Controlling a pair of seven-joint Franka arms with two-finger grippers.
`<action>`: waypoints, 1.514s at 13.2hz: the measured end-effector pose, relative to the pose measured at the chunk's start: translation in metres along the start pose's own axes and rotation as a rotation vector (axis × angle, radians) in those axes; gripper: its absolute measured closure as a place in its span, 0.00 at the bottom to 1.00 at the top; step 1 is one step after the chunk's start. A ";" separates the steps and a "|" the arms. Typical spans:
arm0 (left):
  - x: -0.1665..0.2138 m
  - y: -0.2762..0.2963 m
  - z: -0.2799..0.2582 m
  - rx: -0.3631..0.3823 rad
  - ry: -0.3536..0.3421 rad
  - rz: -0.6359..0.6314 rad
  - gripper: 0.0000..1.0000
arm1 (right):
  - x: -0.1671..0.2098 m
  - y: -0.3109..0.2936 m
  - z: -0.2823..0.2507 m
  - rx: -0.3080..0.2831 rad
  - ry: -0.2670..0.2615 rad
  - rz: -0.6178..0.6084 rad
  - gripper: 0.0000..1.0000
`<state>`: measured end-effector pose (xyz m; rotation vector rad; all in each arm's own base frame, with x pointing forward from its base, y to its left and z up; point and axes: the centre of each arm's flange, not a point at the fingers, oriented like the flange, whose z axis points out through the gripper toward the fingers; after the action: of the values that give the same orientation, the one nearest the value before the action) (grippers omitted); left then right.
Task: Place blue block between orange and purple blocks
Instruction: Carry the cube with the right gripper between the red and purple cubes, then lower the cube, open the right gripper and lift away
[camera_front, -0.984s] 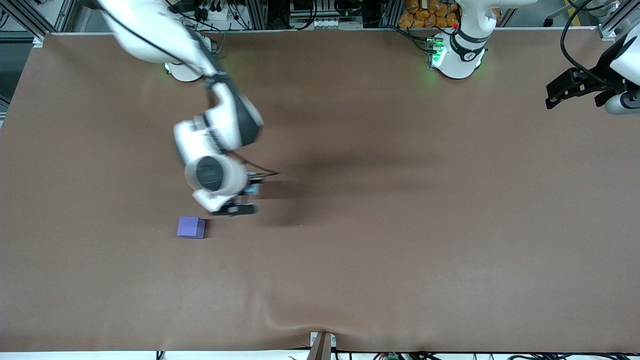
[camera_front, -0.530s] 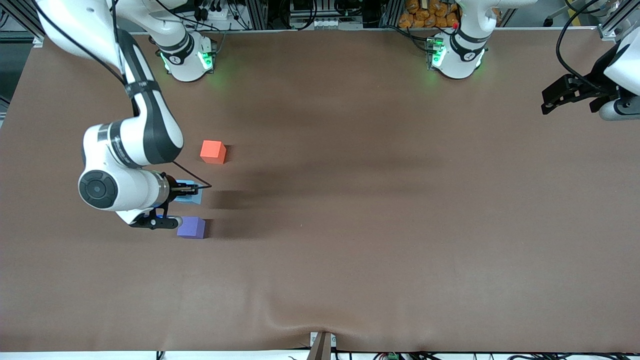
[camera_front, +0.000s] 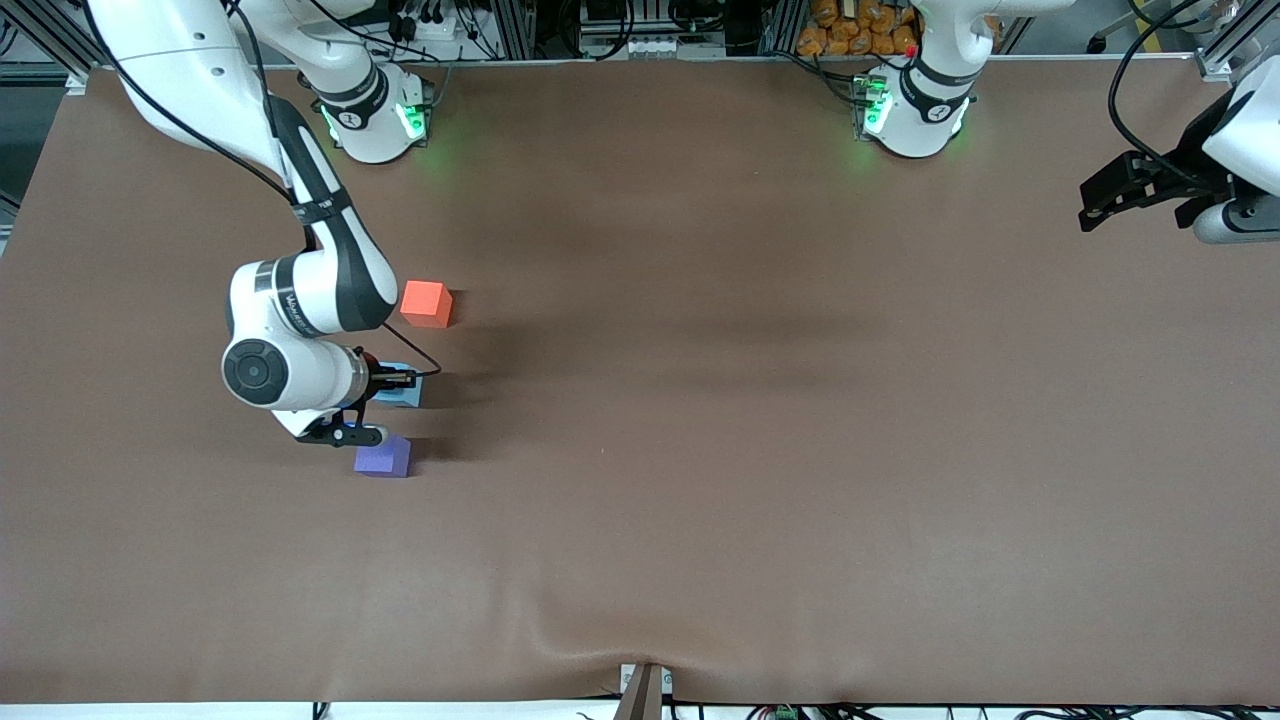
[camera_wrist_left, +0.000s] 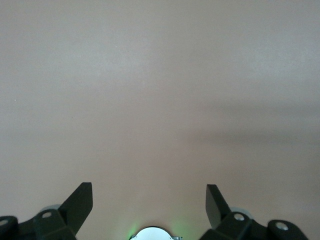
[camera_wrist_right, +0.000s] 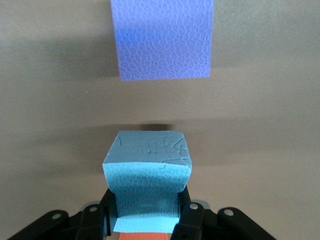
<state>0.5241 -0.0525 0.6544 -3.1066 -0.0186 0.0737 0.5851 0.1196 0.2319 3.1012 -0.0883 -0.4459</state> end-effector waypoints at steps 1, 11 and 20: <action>0.000 0.000 0.000 0.000 -0.001 0.000 0.00 | -0.002 0.001 0.006 0.000 0.001 0.001 0.50; 0.000 -0.001 0.000 0.000 0.003 -0.002 0.00 | -0.013 -0.013 0.026 -0.009 -0.003 -0.027 0.33; 0.000 0.000 -0.001 -0.001 0.004 0.000 0.00 | 0.003 -0.008 -0.172 0.015 0.005 -0.018 0.00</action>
<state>0.5244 -0.0524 0.6550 -3.1073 -0.0191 0.0671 0.6371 0.1275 0.3963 3.1204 -0.0643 -0.4406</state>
